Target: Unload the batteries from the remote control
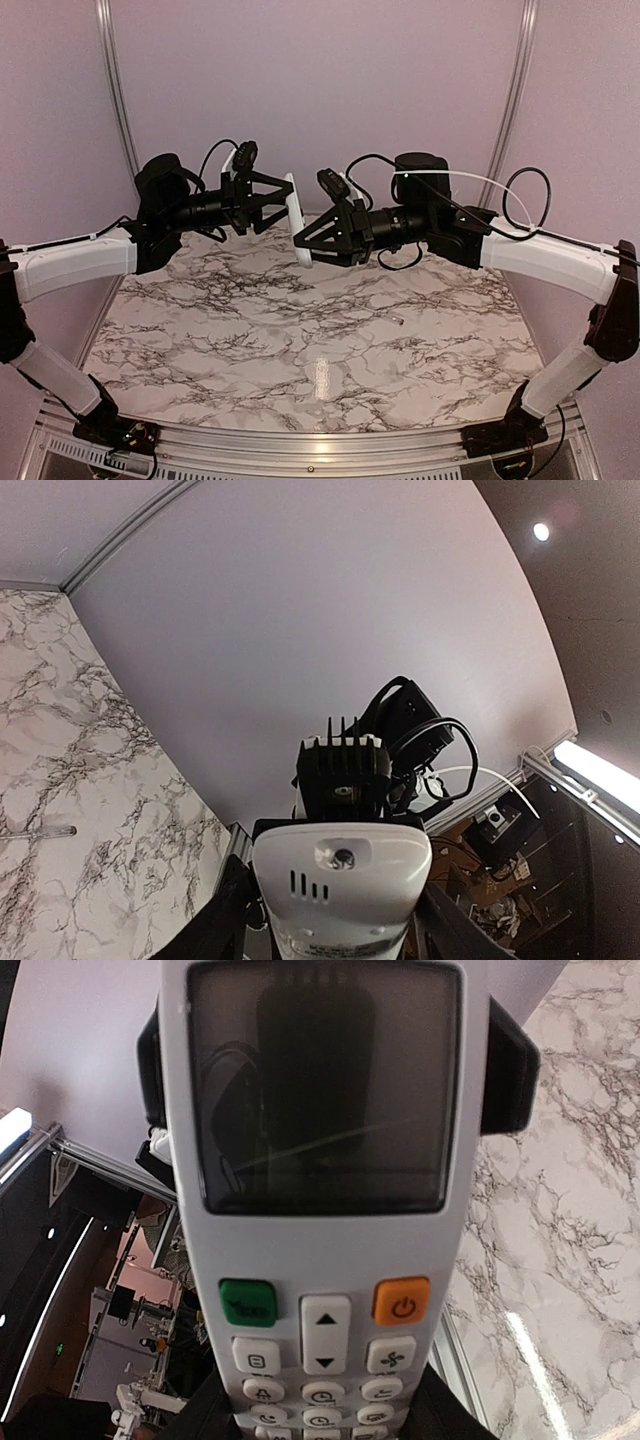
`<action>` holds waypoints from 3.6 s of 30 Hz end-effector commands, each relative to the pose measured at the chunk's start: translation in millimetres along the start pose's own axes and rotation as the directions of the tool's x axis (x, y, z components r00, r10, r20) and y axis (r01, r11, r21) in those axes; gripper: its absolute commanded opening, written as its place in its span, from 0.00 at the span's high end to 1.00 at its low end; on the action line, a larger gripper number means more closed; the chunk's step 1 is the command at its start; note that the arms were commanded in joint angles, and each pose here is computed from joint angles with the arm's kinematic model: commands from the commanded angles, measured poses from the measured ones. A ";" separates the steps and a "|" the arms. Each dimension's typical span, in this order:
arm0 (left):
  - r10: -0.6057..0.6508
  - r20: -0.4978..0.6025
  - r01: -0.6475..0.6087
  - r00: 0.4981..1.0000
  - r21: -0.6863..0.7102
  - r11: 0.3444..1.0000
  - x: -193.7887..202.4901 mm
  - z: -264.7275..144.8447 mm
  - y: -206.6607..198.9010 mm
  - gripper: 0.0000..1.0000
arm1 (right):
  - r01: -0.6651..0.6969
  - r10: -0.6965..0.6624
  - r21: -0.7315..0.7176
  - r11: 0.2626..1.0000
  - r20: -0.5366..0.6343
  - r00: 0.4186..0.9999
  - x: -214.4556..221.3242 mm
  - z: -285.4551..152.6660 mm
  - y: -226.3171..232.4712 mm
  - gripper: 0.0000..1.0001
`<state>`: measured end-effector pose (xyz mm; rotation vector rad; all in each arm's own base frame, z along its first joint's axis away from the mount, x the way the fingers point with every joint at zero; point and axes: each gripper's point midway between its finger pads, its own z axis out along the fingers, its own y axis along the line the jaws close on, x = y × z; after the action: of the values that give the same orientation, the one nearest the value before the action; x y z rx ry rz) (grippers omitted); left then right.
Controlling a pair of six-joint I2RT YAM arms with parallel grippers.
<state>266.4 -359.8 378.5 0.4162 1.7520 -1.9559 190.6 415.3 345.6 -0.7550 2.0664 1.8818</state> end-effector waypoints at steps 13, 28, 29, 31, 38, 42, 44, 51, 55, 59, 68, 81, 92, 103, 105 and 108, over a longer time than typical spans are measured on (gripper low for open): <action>0.029 -0.010 -0.028 1.000 0.095 0.995 0.8 12.5 -25.4 0.59 | 0.057 -0.058 -0.050 0.997 -0.020 0.998 -6.3 5.4 15.6 0.89; 0.027 0.010 -0.027 1.000 -0.010 1.000 4.8 4.3 -13.0 0.75 | 0.095 -0.094 0.090 0.991 -0.008 0.996 -11.4 1.2 0.5 0.46; 0.029 0.017 -0.028 0.999 -0.021 0.999 5.1 2.6 -12.6 0.76 | 0.100 -0.100 0.096 0.990 -0.006 0.995 -12.0 0.4 0.7 0.41; 0.027 0.022 -0.026 0.999 -0.061 0.998 6.8 -0.4 -6.2 0.76 | 0.107 -0.108 0.099 0.989 -0.002 0.994 -12.1 -1.2 2.3 0.29; 0.008 0.079 0.011 0.997 -0.231 0.973 0.6 -9.6 19.8 0.76 | 0.129 -0.131 0.122 0.984 0.007 0.991 -11.4 -6.5 4.4 0.11; -0.011 0.120 0.056 0.993 -0.378 0.924 -3.7 -19.6 43.9 0.76 | 0.149 -0.158 0.218 0.964 0.022 0.987 -18.5 -11.3 -6.3 0.10; -0.023 0.148 0.084 0.989 -0.425 0.901 -6.3 -24.5 51.8 0.76 | 0.162 -0.182 0.279 0.947 0.048 0.982 -25.2 -16.2 -12.5 0.10; -0.100 0.261 0.229 0.960 -0.530 0.816 -15.2 -38.5 71.7 0.77 | 0.229 -0.276 0.456 0.860 0.038 0.960 -29.5 -16.7 -25.7 0.10; -0.127 0.311 0.289 0.942 -0.554 0.781 -18.7 -44.2 76.6 0.78 | 0.224 -0.299 0.505 0.833 0.071 0.952 -34.8 -20.3 -29.1 0.11; -0.159 0.375 0.359 0.913 -0.555 0.751 -21.8 -50.1 80.4 0.78 | 0.213 -0.331 0.528 0.822 0.137 0.934 -45.7 -29.5 -22.9 0.12; -0.223 0.538 0.544 0.813 -0.562 0.623 -26.2 -71.5 92.4 0.78 | 0.191 -0.335 0.571 0.799 0.158 0.929 -47.7 -34.8 -33.1 0.15; -0.335 0.732 0.768 0.593 -0.390 0.508 -25.5 -91.0 94.4 0.79 | 0.234 -0.371 0.539 0.809 0.159 0.915 -52.0 -22.8 -32.2 0.28; -0.409 0.756 0.832 0.511 -0.313 0.459 -21.3 -90.7 88.1 0.80 | 0.320 -0.442 0.501 0.804 0.143 0.886 -59.3 0.5 -28.5 0.34; -0.436 0.761 0.846 0.480 -0.270 0.460 -17.2 -94.8 83.3 0.81 | 0.342 -0.458 0.502 0.794 0.125 0.880 -63.7 19.3 -39.0 0.46; -0.439 0.761 0.847 0.478 -0.265 0.462 -16.7 -95.6 82.1 0.81 | 0.347 -0.465 0.500 0.793 0.131 0.876 -66.0 19.9 -37.9 0.52; -0.446 0.760 0.848 0.474 -0.256 0.465 -16.6 -95.3 81.2 0.81 | 0.358 -0.477 0.493 0.793 0.138 0.868 -68.9 21.0 -34.5 0.57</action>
<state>319.9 -269.6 296.7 -1.2687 2.1106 -1.4112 262.0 440.8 310.4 -0.7308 1.9830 1.0869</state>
